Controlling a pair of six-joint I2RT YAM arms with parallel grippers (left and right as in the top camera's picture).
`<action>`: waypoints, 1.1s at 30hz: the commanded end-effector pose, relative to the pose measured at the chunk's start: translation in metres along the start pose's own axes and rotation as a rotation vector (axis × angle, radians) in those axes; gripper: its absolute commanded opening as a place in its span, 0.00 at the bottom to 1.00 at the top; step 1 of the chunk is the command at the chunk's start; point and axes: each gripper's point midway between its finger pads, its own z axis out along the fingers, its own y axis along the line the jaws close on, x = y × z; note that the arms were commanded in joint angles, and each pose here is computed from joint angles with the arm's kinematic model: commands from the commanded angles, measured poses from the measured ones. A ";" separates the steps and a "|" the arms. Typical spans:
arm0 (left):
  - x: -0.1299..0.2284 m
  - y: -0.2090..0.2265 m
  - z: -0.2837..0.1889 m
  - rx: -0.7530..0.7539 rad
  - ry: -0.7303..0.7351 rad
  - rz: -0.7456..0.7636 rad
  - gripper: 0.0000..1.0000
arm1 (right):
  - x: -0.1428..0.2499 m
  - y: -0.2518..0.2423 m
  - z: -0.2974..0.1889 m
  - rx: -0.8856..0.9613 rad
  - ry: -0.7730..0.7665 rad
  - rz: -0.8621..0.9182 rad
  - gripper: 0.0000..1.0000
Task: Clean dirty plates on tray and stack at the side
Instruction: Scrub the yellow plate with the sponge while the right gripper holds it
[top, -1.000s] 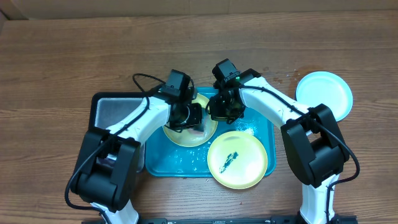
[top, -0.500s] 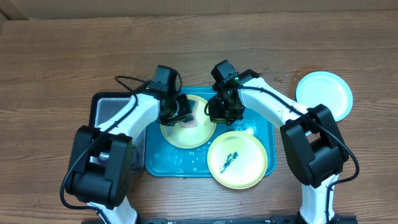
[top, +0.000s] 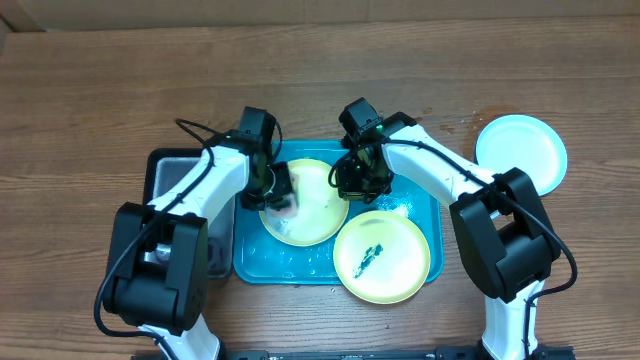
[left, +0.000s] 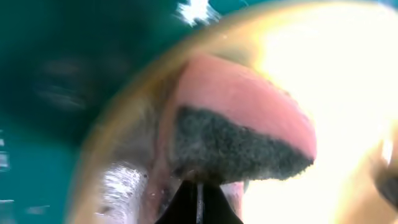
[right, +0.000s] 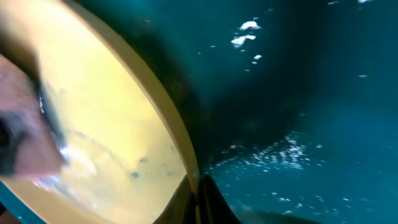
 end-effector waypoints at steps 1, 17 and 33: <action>0.053 -0.056 0.007 0.257 0.206 0.171 0.04 | -0.008 0.010 -0.005 -0.031 -0.025 -0.014 0.04; 0.020 -0.090 0.009 0.330 0.075 -0.002 0.04 | -0.007 0.010 -0.005 -0.028 -0.019 -0.007 0.04; -0.015 0.032 0.008 -0.124 -0.085 -0.253 0.04 | -0.002 0.007 -0.005 -0.019 -0.001 0.000 0.04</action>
